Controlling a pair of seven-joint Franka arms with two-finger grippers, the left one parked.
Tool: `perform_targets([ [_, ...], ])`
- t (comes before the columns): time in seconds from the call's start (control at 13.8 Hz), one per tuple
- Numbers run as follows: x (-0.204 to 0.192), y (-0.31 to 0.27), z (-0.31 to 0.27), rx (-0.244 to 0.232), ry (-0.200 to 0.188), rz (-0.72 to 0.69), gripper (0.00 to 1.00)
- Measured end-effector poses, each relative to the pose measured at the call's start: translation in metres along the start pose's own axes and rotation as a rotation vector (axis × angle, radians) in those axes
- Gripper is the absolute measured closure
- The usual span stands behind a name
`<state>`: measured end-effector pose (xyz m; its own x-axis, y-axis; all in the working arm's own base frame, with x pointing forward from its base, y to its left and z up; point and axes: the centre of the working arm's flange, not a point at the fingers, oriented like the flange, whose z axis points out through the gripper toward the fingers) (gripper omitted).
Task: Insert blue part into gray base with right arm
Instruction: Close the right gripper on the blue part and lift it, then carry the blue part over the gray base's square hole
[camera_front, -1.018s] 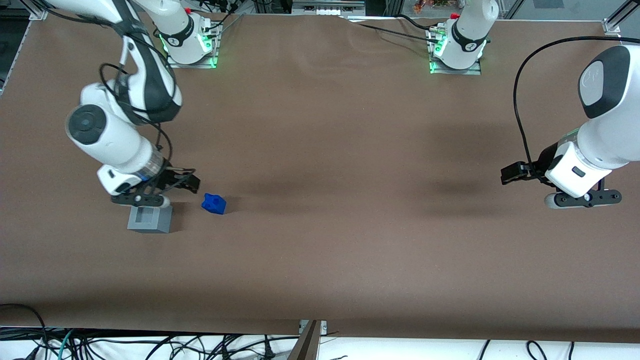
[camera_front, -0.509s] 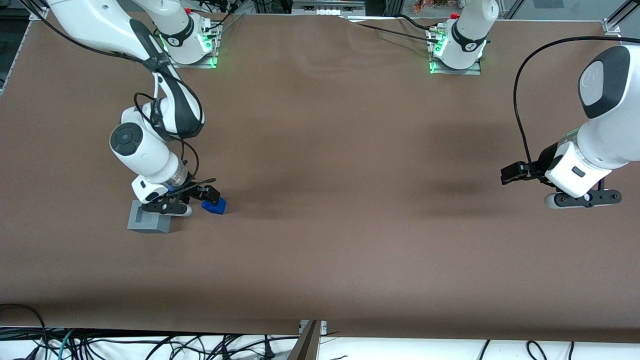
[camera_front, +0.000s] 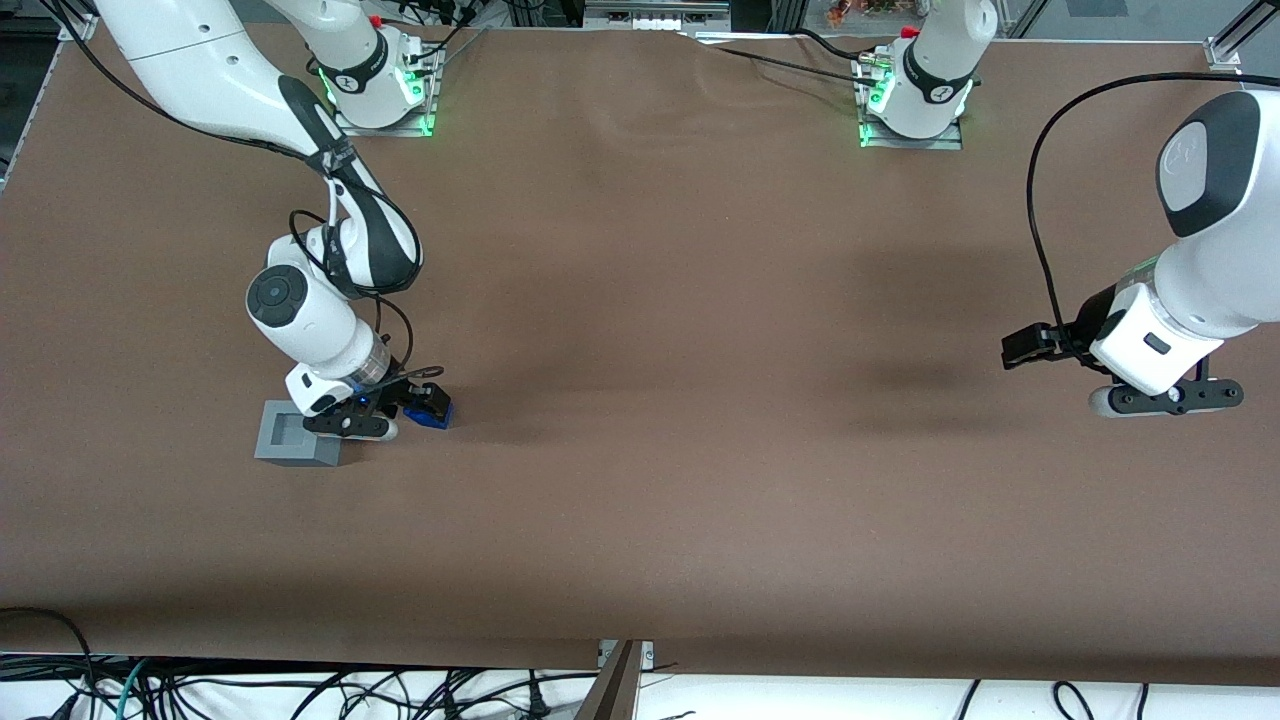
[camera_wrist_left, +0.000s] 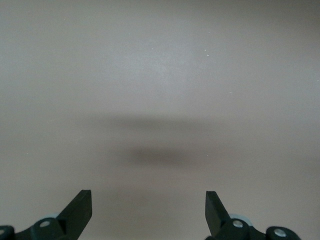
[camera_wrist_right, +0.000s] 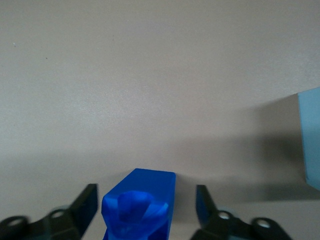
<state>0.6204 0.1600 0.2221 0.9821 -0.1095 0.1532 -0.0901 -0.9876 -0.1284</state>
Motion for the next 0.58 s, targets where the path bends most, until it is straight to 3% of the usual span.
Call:
perform_targets([
  [0.07, 0.000, 0.000, 0.000, 0.000, 0.001, 0.000, 0.20],
  [0.29, 0.003, -0.002, -0.006, 0.000, 0.007, -0.005, 0.48],
  [0.58, 0.029, -0.001, -0.061, -0.049, -0.064, -0.076, 0.48],
])
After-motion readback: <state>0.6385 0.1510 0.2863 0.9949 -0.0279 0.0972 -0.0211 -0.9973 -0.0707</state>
